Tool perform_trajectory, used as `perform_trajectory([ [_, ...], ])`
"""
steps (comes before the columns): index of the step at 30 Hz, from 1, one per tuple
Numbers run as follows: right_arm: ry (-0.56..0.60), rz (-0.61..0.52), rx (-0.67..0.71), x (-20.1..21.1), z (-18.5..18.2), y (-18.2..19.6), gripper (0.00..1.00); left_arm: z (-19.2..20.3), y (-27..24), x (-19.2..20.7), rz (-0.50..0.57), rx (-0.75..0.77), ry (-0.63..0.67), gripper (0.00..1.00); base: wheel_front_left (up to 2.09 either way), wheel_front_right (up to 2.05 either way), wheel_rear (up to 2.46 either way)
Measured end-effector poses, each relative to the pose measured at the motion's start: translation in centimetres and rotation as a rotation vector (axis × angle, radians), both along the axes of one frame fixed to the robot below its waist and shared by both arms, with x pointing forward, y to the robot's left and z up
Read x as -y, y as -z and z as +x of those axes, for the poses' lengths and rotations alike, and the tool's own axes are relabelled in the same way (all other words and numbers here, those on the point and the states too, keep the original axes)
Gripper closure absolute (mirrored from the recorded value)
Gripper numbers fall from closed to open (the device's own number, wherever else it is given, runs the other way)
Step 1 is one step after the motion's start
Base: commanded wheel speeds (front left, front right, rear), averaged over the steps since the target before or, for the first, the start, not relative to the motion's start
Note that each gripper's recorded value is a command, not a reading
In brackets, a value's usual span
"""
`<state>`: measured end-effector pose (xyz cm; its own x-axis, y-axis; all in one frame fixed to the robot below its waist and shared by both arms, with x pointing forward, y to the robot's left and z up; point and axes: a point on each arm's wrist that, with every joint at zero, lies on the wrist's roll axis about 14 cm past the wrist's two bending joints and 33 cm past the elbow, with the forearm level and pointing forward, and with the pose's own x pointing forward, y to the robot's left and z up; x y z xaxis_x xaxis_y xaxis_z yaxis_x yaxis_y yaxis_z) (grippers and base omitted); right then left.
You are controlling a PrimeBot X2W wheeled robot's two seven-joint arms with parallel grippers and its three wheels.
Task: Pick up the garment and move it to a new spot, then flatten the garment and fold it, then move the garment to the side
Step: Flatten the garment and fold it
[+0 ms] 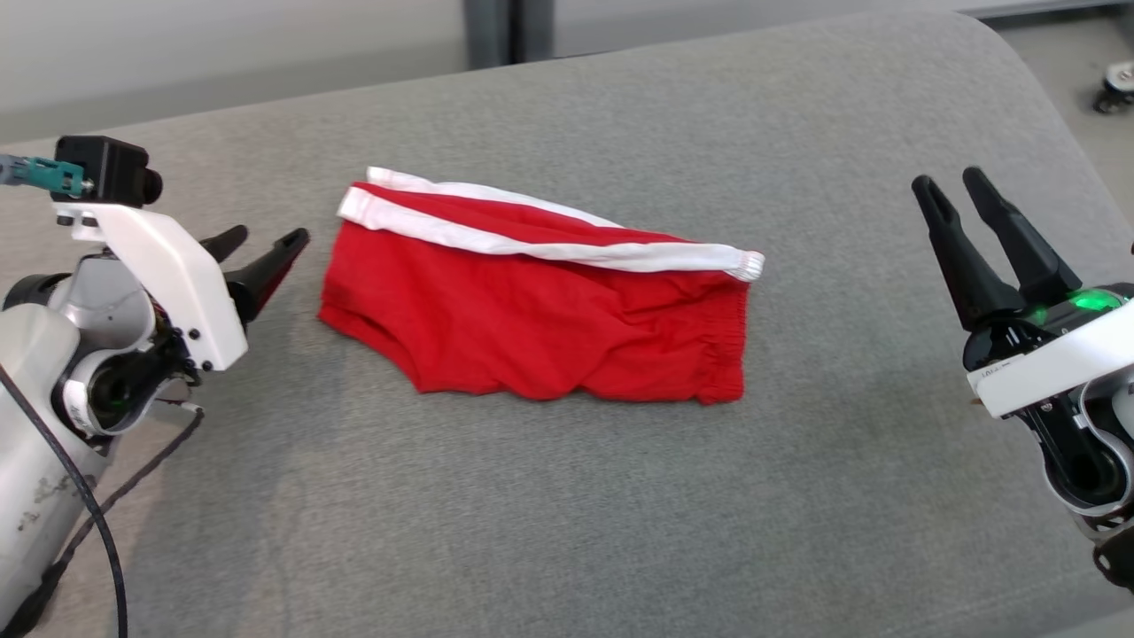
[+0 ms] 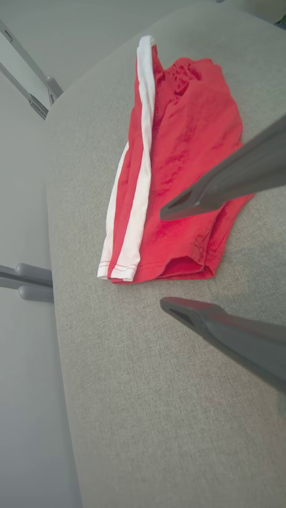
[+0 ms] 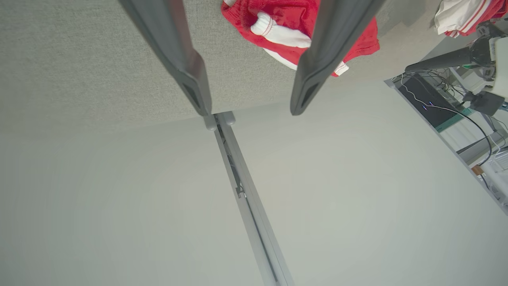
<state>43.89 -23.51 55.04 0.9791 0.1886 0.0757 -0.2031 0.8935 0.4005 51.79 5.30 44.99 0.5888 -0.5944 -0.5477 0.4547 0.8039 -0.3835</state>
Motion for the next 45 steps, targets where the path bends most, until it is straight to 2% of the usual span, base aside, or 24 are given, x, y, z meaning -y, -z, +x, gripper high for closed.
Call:
perform_trajectory([
  [1,0.000,0.000,0.000,0.0,0.0,0.0,0.00,0.0,0.0,0.0,0.000,0.000,0.000,0.00,0.00,0.00,0.00],
  [8,0.187,0.011,0.073,3.1,-1.5,-0.3,0.00,1.4,4.8,0.6,0.036,-0.147,0.016,0.00,0.00,0.00,0.00],
  [14,0.326,-0.026,0.136,5.2,-3.0,-1.2,0.00,1.8,7.4,1.7,0.053,-0.234,0.046,0.00,0.00,0.00,0.00],
  [21,0.361,-0.032,0.124,5.0,-4.0,-0.5,0.00,1.4,8.7,2.5,0.059,-0.328,0.076,0.00,0.00,0.00,0.00],
  [30,0.372,-0.029,0.114,5.0,-4.3,-0.1,0.00,0.2,8.5,3.7,0.006,-0.435,0.128,0.00,0.00,0.00,0.00],
  [31,0.371,-0.028,0.115,5.0,-4.3,-0.1,0.00,0.1,8.4,3.7,0.005,-0.435,0.131,0.07,0.00,0.00,0.00],
  [33,0.367,-0.026,0.116,4.9,-4.2,-0.2,0.00,-0.1,8.2,3.9,-0.005,-0.438,0.134,0.53,0.00,0.00,0.00],
  [34,0.364,-0.025,0.117,4.8,-4.2,-0.2,0.00,-0.2,8.1,4.0,-0.005,-0.440,0.137,0.68,0.00,0.00,0.00],
  [35,0.361,-0.024,0.117,4.7,-4.2,-0.2,0.00,-0.3,8.0,4.0,-0.007,-0.440,0.139,0.87,0.00,0.00,0.00],
  [36,0.357,-0.023,0.118,4.6,-4.2,-0.2,0.00,-0.4,7.9,4.0,-0.009,-0.439,0.139,1.00,0.00,0.00,0.00],
  [45,0.310,-0.019,0.130,3.5,-3.7,-0.5,0.00,-1.2,6.0,3.5,-0.077,-0.382,0.106,1.00,0.00,0.00,0.00],
])
